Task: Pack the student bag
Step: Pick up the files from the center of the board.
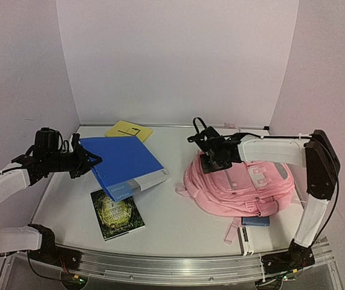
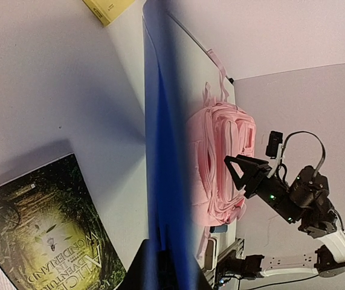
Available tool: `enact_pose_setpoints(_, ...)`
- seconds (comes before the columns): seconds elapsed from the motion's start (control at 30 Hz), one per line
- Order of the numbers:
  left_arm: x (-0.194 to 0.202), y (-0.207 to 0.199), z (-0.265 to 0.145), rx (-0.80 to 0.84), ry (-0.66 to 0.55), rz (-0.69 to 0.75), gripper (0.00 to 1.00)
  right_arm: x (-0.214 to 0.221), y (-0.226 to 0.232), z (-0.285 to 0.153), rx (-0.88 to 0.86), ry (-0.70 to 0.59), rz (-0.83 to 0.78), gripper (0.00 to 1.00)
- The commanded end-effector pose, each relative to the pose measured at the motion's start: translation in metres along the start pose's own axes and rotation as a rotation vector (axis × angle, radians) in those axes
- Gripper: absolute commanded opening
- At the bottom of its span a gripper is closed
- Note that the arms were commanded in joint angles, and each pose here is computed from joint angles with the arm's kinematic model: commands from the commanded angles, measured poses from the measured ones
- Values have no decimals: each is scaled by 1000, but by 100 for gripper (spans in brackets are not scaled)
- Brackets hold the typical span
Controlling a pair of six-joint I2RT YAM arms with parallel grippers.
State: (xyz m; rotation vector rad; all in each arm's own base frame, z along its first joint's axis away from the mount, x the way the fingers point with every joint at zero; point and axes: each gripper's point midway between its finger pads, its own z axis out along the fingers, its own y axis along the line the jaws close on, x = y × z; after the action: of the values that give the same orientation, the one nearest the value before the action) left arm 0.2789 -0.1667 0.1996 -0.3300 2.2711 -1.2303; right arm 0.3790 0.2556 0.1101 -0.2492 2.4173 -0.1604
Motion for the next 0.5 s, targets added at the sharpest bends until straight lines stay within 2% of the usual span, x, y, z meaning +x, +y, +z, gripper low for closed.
enact_pose_setpoints(0.0, -9, -21, -7, 71, -33, 58, 0, 12, -5, 16, 63, 35, -46, 50)
enact_pose_setpoints(0.1, -8, -21, -6, 73, -30, 57, 0, 18, -7, 25, 101, 45, -61, 49)
enact_pose_setpoints(0.23, -8, -25, -6, 88, -20, 65, 0, 24, -16, 33, 174, 50, -74, 41)
enact_pose_setpoints(0.47, 3, -35, -4, 149, 60, 88, 0, 12, -16, 29, 179, 25, -56, 0)
